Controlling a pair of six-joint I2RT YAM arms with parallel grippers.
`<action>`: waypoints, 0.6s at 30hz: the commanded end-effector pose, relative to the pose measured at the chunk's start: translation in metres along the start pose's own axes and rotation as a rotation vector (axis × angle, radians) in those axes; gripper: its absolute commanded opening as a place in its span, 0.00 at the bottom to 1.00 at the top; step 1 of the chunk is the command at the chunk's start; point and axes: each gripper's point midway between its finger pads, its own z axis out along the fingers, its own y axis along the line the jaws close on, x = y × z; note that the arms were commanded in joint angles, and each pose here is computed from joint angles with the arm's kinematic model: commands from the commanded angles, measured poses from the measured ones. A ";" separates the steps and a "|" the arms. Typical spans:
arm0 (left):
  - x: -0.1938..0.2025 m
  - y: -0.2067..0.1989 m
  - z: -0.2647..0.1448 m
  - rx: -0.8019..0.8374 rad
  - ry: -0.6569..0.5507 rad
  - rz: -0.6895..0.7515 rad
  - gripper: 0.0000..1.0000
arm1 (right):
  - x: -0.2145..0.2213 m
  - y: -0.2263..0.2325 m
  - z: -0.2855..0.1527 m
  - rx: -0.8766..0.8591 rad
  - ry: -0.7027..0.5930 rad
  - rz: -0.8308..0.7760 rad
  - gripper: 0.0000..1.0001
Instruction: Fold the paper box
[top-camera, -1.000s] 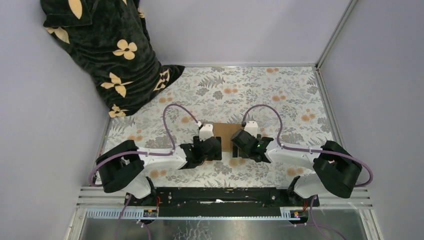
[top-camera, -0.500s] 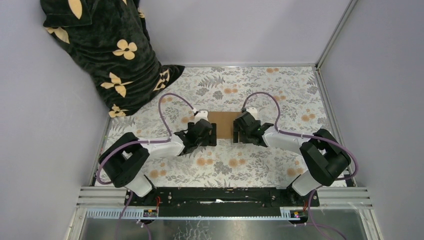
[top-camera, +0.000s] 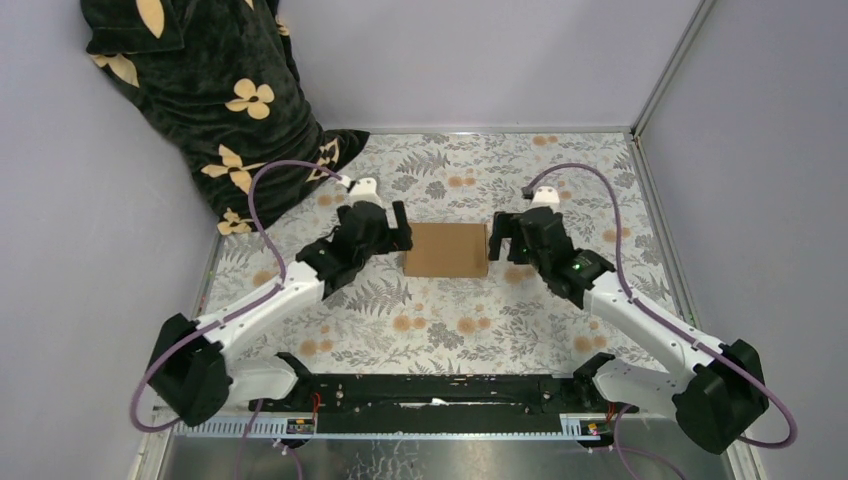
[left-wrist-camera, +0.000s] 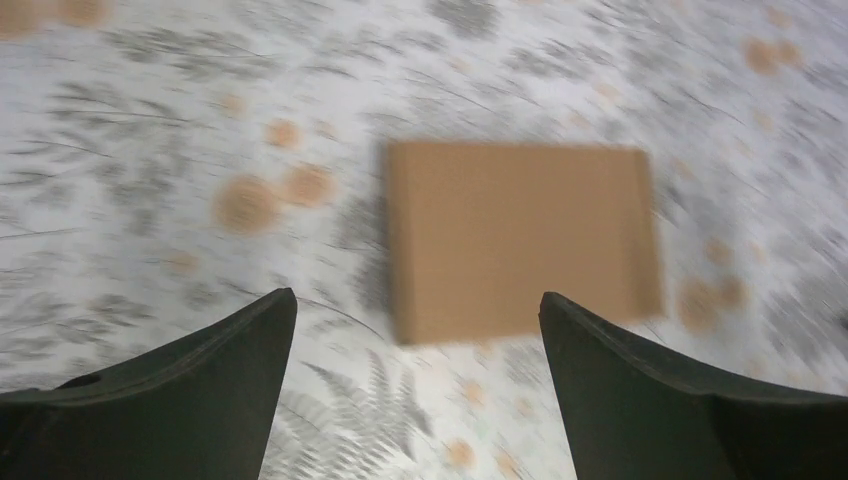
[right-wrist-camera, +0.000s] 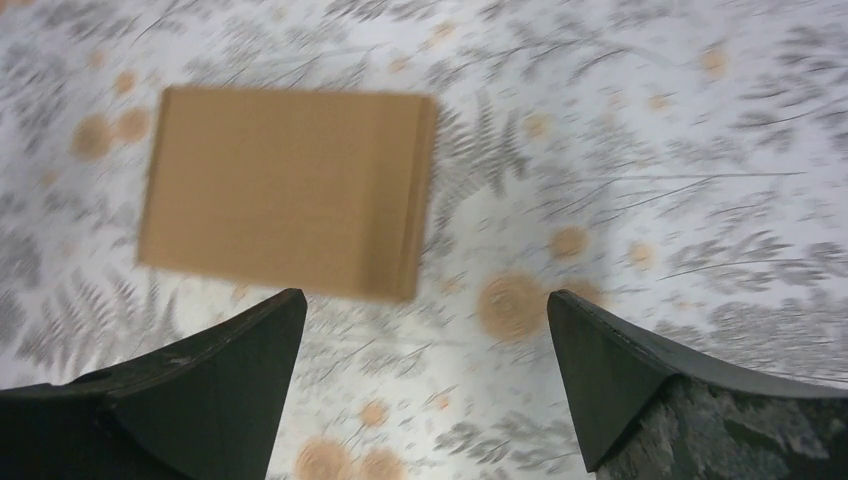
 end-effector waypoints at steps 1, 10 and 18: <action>-0.014 0.074 0.027 -0.182 0.014 0.010 0.99 | -0.047 -0.044 0.010 0.114 -0.083 -0.005 1.00; -0.004 0.175 0.006 -0.516 -0.225 0.007 0.98 | -0.051 -0.157 -0.001 0.369 -0.411 0.092 1.00; -0.020 0.204 0.008 -0.601 -0.262 0.036 0.98 | -0.009 -0.203 -0.010 0.541 -0.560 0.092 1.00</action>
